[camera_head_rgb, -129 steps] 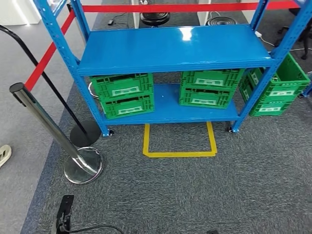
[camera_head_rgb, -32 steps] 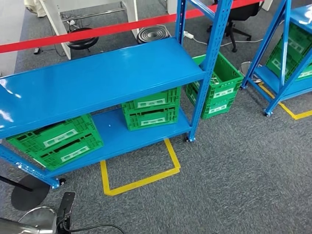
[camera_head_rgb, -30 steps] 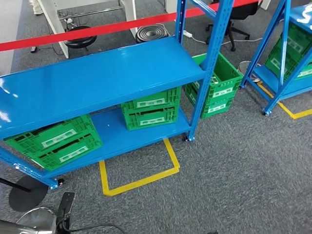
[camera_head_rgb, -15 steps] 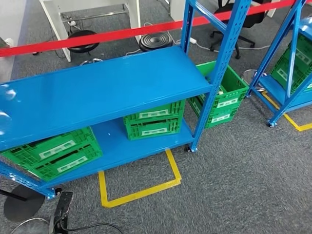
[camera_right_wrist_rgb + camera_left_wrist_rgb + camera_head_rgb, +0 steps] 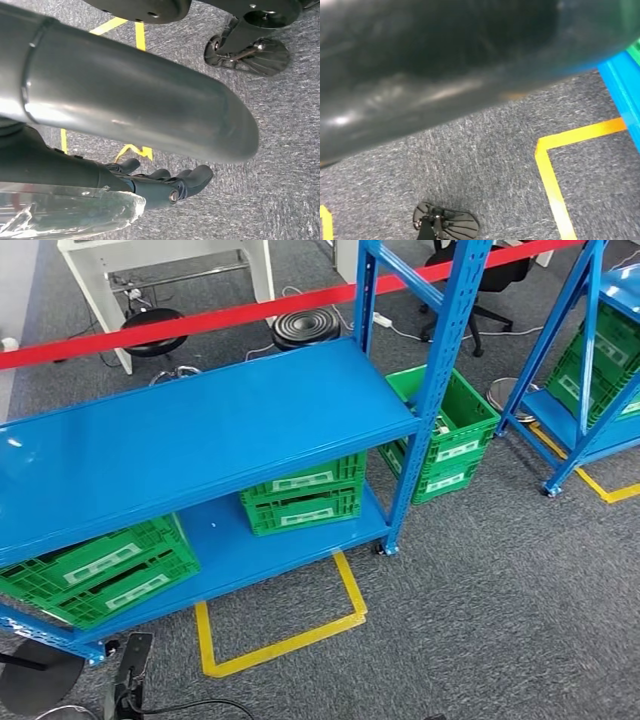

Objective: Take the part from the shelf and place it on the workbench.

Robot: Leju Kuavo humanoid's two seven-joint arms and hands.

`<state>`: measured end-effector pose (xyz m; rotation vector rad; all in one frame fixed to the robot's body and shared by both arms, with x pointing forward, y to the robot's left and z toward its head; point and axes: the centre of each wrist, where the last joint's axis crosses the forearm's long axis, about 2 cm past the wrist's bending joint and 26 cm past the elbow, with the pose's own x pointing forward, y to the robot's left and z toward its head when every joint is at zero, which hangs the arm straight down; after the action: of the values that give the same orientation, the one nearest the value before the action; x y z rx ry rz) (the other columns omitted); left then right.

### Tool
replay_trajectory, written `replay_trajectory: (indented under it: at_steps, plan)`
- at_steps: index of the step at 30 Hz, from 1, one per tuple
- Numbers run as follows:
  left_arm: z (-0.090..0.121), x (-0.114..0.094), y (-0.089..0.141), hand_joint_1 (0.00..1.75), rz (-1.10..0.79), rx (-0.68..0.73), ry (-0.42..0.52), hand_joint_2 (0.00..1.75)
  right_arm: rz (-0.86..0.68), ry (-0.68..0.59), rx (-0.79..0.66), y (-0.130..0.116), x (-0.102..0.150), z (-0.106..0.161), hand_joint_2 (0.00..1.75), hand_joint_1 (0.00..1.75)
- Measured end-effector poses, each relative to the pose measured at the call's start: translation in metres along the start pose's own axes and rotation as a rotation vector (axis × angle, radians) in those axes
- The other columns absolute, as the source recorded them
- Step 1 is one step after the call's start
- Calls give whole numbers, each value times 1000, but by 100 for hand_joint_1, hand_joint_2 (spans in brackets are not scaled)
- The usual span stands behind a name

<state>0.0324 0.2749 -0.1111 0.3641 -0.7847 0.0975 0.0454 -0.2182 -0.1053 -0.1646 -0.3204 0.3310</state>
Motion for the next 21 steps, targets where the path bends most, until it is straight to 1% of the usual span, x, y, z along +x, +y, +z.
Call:
replay_trajectory:
  at_steps: [2,6,21]
  plan:
    - [0,0,-1,0,-1,-1,2,0,8,-1,1,0,0,0,0,0]
    - [0,1,-1,0,-3,-4,-1,0,20,-5,1,0,0,0,175,0]
    - [0,1,-2,0,-2,-5,2,0,48,-9,6,0,0,0,175,0]
